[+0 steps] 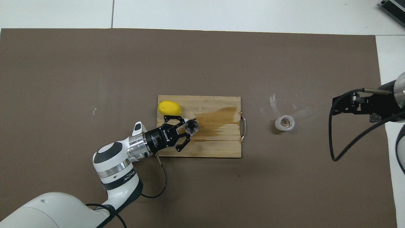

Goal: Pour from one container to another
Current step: 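Lower the metal cup onto the wooden board beside the lemon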

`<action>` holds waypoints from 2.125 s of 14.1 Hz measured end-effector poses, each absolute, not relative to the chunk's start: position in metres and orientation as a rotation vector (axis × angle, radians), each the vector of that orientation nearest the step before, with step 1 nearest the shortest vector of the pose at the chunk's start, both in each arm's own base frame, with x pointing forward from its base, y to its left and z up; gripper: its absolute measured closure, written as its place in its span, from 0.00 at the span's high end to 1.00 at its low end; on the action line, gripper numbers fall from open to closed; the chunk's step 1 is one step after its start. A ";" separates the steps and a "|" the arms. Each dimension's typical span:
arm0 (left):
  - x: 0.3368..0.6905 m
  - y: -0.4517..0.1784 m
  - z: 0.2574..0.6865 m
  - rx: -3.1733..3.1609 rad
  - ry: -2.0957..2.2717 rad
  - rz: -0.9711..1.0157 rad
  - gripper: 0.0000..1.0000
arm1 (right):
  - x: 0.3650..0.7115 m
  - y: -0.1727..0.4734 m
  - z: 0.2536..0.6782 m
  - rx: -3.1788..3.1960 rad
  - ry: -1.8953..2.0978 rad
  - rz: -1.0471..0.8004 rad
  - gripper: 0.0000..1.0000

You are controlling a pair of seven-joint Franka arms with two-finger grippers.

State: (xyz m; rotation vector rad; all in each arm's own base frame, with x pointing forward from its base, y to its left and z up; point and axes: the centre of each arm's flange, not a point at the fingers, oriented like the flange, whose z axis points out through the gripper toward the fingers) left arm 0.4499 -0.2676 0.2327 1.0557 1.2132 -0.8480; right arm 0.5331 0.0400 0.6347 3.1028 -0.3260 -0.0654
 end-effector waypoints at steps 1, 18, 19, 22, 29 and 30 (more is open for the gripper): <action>0.450 -0.268 0.232 1.056 1.213 -0.849 0.30 | 0.533 0.040 0.635 3.103 -0.326 -0.065 1.00; 0.443 -0.278 0.226 1.067 1.214 -0.826 0.35 | 0.533 0.040 0.635 3.103 -0.326 -0.065 1.00; 0.443 -0.278 0.225 1.068 1.215 -0.826 0.35 | 0.533 0.040 0.635 3.103 -0.326 -0.065 1.00; 0.442 -0.279 0.222 1.072 1.217 -0.828 0.37 | 0.533 0.040 0.635 3.103 -0.326 -0.065 1.00; 0.442 -0.280 0.222 1.072 1.216 -0.826 0.44 | 0.533 0.040 0.635 3.103 -0.326 -0.065 1.00; 0.442 -0.280 0.222 1.072 1.216 -0.826 0.49 | 0.533 0.040 0.635 3.103 -0.326 -0.065 1.00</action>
